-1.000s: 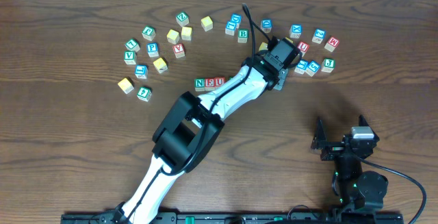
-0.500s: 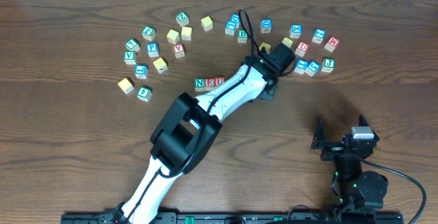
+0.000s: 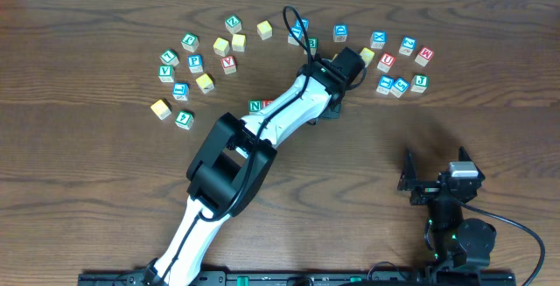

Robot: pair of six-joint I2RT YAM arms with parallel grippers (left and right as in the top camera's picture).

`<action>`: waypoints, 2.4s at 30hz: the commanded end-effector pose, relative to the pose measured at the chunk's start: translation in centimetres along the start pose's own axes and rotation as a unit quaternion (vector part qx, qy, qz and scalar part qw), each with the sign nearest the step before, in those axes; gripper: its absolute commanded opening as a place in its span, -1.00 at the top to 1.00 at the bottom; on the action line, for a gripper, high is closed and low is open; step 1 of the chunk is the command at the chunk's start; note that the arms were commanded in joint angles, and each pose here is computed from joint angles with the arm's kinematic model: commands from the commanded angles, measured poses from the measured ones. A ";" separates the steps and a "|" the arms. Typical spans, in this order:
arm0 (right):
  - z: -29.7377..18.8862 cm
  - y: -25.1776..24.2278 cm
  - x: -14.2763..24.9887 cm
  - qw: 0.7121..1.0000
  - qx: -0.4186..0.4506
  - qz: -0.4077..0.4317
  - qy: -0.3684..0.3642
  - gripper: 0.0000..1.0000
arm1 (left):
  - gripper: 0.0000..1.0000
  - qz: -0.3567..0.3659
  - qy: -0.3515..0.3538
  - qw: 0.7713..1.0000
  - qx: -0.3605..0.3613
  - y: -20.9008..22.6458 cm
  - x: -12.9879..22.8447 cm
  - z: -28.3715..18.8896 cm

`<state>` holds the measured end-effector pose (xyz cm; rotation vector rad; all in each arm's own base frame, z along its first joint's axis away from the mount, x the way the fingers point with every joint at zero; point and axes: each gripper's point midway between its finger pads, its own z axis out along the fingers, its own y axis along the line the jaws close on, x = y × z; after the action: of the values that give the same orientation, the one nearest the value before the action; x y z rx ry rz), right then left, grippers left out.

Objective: Spell out NEURIPS
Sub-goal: 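Place the red I block right of the R and release, then swing the left gripper over the blue P block at left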

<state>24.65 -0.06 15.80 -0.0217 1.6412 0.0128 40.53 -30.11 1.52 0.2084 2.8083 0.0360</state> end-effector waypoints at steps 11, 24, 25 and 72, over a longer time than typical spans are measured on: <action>0.0 -0.1 0.0 1.000 0.000 0.005 -0.001 -0.99 | 0.21 -0.004 0.026 1.000 0.011 -0.4 1.3 -1.1; 0.0 -0.1 0.0 1.000 0.000 0.005 -0.001 -0.99 | 0.22 -0.027 -0.037 0.998 0.044 0.2 -2.5 -7.0; 0.0 -0.1 0.0 1.000 0.000 0.005 -0.001 -0.98 | 0.22 -0.028 -0.046 0.997 0.048 0.5 -3.0 -8.0; 0.0 -0.1 0.0 1.000 0.000 0.005 -0.001 -0.99 | 0.00 -0.192 -0.095 0.973 -0.083 29.9 -10.8 -4.0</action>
<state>24.65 -0.07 15.80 -0.0211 1.6412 0.0128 52.97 -3.28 9.39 -0.3497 2.6258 0.0731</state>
